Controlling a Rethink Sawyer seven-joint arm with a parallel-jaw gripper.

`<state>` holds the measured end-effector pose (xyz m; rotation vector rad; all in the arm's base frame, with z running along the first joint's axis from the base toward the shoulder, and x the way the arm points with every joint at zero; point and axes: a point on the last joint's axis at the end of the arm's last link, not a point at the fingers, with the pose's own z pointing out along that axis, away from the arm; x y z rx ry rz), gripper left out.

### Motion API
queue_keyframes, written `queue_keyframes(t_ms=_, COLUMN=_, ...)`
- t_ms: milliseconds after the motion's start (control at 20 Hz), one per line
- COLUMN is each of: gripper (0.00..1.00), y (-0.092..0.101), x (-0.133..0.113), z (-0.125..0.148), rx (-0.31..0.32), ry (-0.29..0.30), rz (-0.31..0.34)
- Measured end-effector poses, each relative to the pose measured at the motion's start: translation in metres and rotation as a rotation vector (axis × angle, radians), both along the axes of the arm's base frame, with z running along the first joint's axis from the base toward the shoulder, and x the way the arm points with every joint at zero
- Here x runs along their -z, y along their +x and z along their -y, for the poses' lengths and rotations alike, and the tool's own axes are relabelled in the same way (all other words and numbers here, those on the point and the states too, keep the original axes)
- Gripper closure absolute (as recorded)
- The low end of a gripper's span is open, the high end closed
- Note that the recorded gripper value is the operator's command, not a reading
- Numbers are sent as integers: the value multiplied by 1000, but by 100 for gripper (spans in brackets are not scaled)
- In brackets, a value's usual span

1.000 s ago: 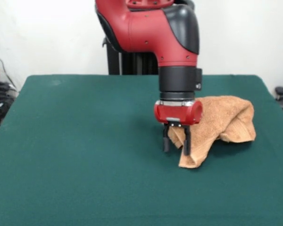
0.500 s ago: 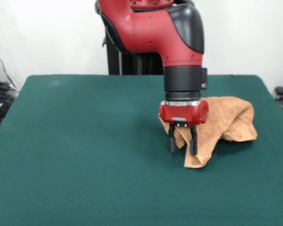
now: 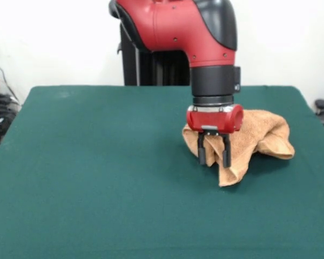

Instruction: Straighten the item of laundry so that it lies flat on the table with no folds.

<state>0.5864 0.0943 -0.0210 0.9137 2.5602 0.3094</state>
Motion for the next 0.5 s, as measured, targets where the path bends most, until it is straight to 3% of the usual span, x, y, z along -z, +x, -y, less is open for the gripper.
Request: queue_keyframes(t_ms=500, gripper=0, y=-2, x=-10, z=-26, rx=-34, ry=47, rz=-21)
